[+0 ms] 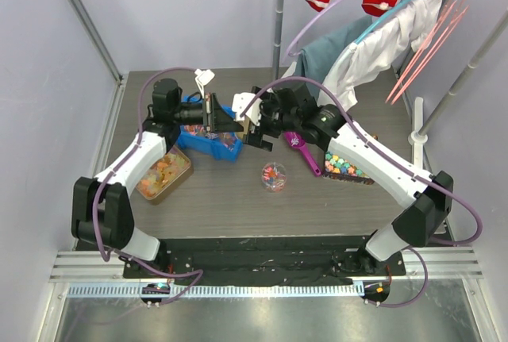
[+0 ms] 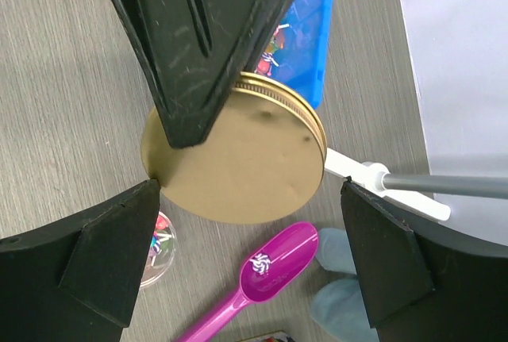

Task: Pack the candies
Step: Adjust the bottle lid.

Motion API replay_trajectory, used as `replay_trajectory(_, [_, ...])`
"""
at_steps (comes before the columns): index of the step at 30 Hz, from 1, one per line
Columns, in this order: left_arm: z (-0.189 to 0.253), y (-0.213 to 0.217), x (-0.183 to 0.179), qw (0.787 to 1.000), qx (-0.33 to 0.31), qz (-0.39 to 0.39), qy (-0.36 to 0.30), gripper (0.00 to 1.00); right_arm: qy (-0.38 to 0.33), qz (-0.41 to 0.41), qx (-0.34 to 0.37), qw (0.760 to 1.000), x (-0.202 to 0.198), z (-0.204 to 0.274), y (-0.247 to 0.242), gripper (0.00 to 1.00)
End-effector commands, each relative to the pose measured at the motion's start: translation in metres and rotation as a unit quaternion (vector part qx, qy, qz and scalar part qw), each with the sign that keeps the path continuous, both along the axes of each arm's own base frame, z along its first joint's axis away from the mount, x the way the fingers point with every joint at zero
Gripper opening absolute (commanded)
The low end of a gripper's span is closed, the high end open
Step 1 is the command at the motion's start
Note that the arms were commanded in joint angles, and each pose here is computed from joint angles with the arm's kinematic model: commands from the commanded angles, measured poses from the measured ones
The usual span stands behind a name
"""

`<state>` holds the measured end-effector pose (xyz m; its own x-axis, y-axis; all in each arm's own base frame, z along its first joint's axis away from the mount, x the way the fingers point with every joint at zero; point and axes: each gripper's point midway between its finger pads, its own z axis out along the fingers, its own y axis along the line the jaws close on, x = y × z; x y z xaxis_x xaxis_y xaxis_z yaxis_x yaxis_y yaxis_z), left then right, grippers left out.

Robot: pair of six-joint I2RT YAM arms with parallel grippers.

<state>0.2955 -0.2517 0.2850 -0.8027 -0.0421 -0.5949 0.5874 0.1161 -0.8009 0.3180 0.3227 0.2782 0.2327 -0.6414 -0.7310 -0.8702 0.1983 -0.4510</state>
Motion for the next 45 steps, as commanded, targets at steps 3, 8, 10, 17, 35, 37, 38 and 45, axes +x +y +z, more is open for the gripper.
replay_trajectory(3, [-0.003,0.002,0.006,1.000,-0.001,0.006,-0.004,0.00,-0.020,0.009,0.030,0.999,0.000,0.026,0.013,1.00])
replay_trajectory(8, [-0.003,0.003,0.008,1.000,0.000,0.011,-0.003,0.00,-0.014,0.013,0.026,0.999,-0.003,0.020,0.014,1.00])
replay_trajectory(10, [-0.003,0.004,0.008,1.000,0.000,0.011,-0.004,0.00,-0.011,0.014,0.024,1.000,-0.003,0.017,0.014,1.00])
replay_trajectory(17, [0.000,0.006,0.009,1.000,-0.001,0.015,-0.007,0.00,-0.003,0.019,0.021,1.000,-0.006,0.009,0.015,0.99])
replay_trajectory(35, [-0.001,0.007,0.007,1.000,-0.002,0.015,-0.007,0.00,-0.002,0.004,0.016,1.000,0.003,-0.004,0.020,0.99])
replay_trajectory(37, [-0.002,0.007,0.006,1.000,-0.002,0.015,-0.007,0.00,0.000,0.003,0.014,1.000,0.003,-0.007,0.019,0.98])
replay_trajectory(38, [-0.002,0.007,0.007,1.000,-0.002,0.016,-0.006,0.00,-0.003,0.001,0.015,1.000,0.004,-0.007,0.019,0.99])
replay_trajectory(45, [0.000,0.008,0.006,1.000,-0.005,0.015,-0.009,0.00,-0.001,-0.008,0.014,1.000,0.009,-0.011,0.021,0.99])
